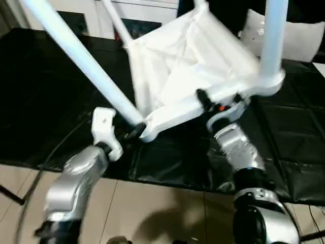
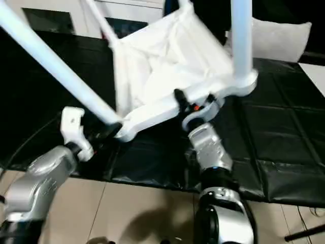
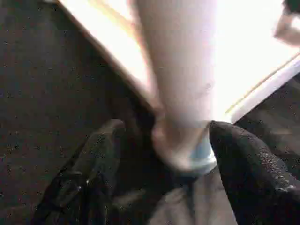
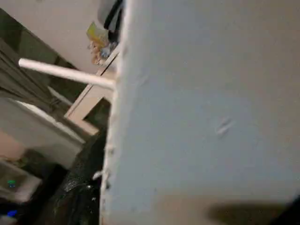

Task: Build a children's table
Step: Flip table

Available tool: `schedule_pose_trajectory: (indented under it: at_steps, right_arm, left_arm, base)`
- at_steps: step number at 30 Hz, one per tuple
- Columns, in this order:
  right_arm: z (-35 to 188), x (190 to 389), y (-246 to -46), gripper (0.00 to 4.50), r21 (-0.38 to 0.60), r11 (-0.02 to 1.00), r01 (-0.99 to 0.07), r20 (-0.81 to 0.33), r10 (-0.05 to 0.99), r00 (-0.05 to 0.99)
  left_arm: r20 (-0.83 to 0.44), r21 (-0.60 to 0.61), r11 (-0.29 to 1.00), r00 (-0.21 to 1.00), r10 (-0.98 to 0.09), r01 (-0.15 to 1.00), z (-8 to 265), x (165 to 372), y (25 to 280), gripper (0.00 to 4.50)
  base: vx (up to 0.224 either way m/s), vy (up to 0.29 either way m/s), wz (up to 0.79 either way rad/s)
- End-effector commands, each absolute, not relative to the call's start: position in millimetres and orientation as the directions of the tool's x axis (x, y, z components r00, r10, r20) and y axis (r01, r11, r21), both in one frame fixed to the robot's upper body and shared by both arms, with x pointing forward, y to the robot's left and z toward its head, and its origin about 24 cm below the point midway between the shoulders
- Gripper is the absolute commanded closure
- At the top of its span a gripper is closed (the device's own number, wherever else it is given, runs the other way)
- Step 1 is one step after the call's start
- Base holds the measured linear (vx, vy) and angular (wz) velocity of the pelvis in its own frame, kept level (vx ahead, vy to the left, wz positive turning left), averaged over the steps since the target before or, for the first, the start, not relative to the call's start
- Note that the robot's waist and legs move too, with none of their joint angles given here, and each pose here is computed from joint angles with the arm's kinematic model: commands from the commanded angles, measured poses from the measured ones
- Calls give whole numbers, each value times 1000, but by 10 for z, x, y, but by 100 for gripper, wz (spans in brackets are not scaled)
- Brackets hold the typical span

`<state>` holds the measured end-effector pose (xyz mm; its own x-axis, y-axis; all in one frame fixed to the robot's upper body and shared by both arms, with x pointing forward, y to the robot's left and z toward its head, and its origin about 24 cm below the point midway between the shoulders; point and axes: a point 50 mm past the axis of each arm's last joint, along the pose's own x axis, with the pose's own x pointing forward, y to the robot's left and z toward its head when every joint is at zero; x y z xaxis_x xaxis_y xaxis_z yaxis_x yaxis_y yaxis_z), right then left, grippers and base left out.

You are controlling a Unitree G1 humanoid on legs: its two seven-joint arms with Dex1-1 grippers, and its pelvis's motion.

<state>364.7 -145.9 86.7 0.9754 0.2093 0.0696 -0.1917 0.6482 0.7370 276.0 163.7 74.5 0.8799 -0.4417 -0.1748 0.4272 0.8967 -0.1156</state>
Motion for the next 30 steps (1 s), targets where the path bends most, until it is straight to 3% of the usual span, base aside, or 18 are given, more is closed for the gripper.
schedule_pose_trajectory:
  at_steps: [1,7,9,12,14,18,24,30]
  right_arm:
    - [1234,3635,-1831,246,571,799,-187,227,66,972]
    - [1301,3534,-2009,246,459,883,-97,213,-4,977]
    - [1275,3488,-2050,246,343,938,-45,151,-8,989]
    - [1268,3463,-2057,246,285,958,-26,119,-9,993]
    - [1291,3419,-2082,246,231,973,18,89,-40,995]
    - [1360,3368,-2095,246,124,991,58,79,-68,994]
    - [1383,3327,-1954,246,0,996,88,56,-88,995]
    - [1300,3359,-1744,250,-89,996,19,-1,-19,1000]
  left_arm:
    - [-148,-66,880,868,-474,470,806,2730,1609,132]
    - [-144,22,832,825,-546,555,874,2633,1604,69]
    - [-146,67,790,789,-596,609,937,2583,1562,51]
    - [-144,108,768,774,-616,631,988,2574,1538,36]
    - [-140,178,738,759,-635,651,1086,2581,1510,9]
    - [-118,261,697,738,-664,668,1304,2590,1491,0]
    - [-42,362,644,701,-711,674,1680,2578,1455,0]
    - [-29,514,597,709,-705,615,1831,2645,1377,0]
  base:
    - [0,0,0]
    - [0,0,0]
    - [0,0,0]
    - [0,0,0]
    - [0,0,0]
    - [0,0,0]
    - [0,0,0]
    - [0,0,0]
